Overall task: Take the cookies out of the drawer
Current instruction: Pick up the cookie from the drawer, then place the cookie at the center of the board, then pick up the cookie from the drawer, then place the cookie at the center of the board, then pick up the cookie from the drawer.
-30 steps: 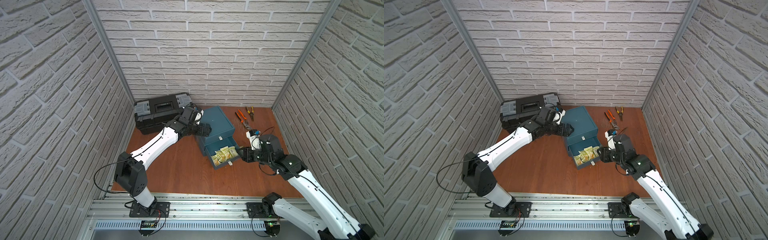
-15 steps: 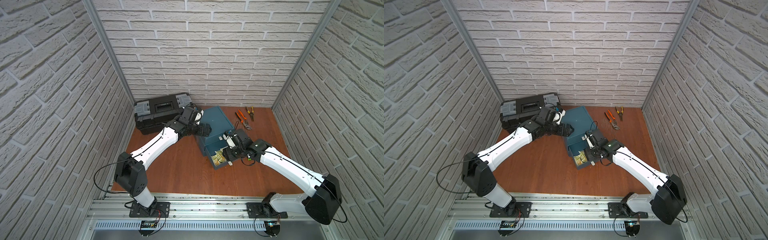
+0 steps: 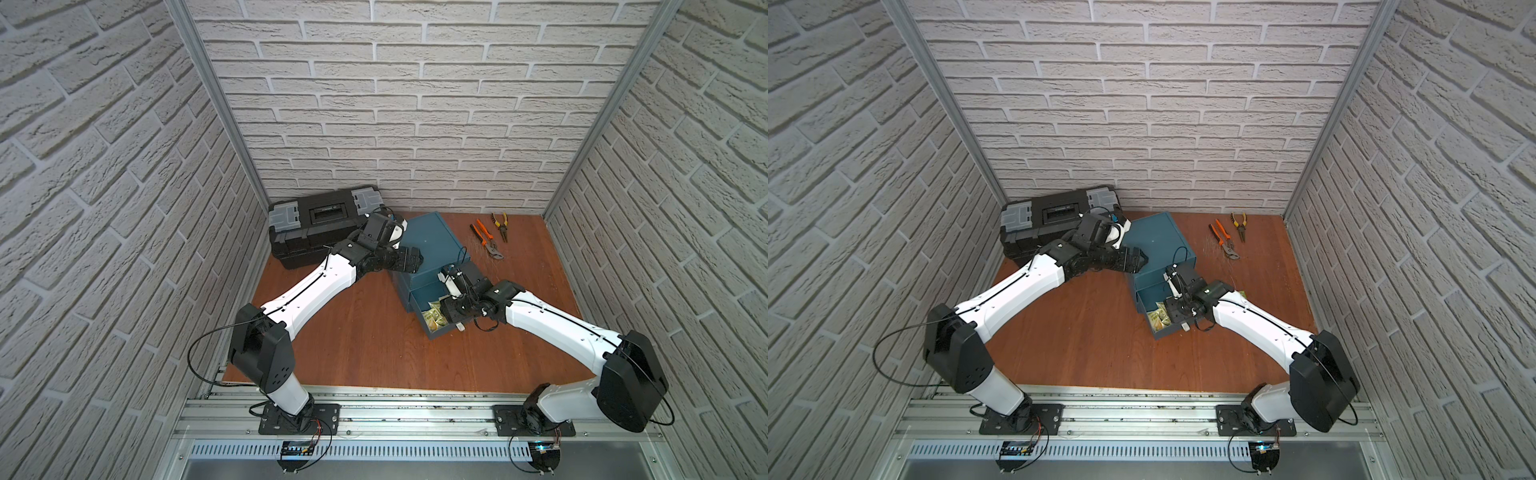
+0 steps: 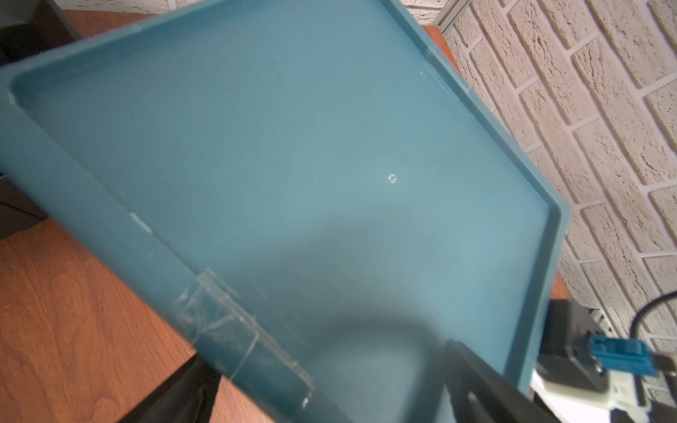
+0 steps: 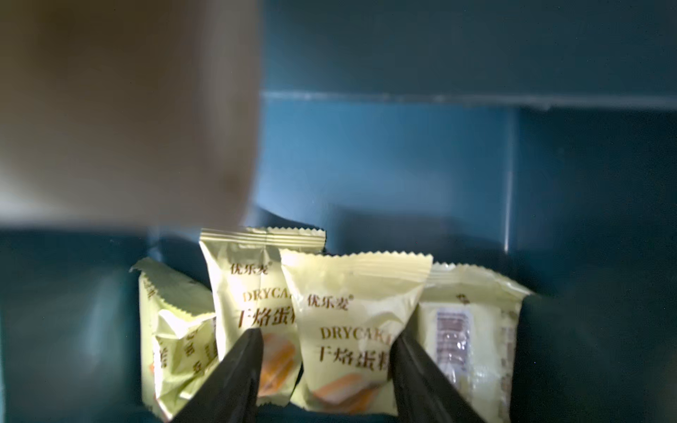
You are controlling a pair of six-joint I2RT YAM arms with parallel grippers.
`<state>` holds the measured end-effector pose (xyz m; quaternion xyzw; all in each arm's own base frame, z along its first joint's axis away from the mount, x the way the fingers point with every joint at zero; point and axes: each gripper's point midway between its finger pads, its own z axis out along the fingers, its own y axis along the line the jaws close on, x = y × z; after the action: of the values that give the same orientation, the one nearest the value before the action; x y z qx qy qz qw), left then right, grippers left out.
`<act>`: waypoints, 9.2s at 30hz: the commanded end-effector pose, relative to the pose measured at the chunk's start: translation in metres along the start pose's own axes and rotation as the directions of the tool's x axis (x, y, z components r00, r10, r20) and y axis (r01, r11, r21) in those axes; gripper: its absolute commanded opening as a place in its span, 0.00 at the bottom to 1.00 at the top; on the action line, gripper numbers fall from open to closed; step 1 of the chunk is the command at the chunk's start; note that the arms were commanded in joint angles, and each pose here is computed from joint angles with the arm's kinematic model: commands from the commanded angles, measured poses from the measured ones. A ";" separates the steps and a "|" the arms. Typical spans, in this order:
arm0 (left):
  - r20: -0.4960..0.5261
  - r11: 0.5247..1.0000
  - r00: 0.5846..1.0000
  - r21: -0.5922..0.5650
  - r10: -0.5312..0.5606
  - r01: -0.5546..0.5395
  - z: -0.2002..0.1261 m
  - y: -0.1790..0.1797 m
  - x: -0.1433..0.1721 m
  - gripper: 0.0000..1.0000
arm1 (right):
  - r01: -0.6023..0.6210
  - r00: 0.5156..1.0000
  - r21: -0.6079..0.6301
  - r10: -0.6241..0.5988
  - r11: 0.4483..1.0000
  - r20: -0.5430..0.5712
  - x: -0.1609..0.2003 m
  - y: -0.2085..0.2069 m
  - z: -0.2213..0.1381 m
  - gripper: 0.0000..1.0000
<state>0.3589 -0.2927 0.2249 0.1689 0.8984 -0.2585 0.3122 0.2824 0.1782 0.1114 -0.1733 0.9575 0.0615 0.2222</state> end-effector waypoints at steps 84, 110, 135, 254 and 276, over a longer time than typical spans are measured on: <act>-0.069 0.999 0.997 -0.028 0.022 -0.024 0.011 0.014 0.024 0.99 | -0.256 0.903 -0.184 0.303 0.949 0.304 -0.034 -0.036 -0.134 0.48; -0.062 0.999 0.998 -0.025 0.025 -0.027 0.008 0.015 0.021 0.98 | -0.006 0.996 -0.072 0.013 0.997 0.089 -0.002 0.044 0.008 0.46; -0.059 0.999 0.998 -0.031 0.021 -0.023 0.006 0.016 0.020 0.98 | 0.004 0.969 0.019 -0.009 1.000 0.248 -0.014 0.014 -0.073 0.02; -0.062 1.000 0.998 -0.010 0.005 -0.006 0.009 0.014 0.023 0.99 | -0.108 0.993 -0.160 0.114 0.981 0.029 0.003 0.055 0.016 0.38; -0.057 1.000 0.998 -0.024 0.007 -0.009 0.002 0.014 0.024 0.98 | -0.129 0.962 -0.171 0.165 0.977 0.217 -0.022 0.041 -0.060 0.02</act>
<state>0.3565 -0.2882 0.2239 0.1756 0.8908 -0.2720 0.3189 0.2639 0.2165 0.1575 -0.1194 0.9334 0.1699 0.2927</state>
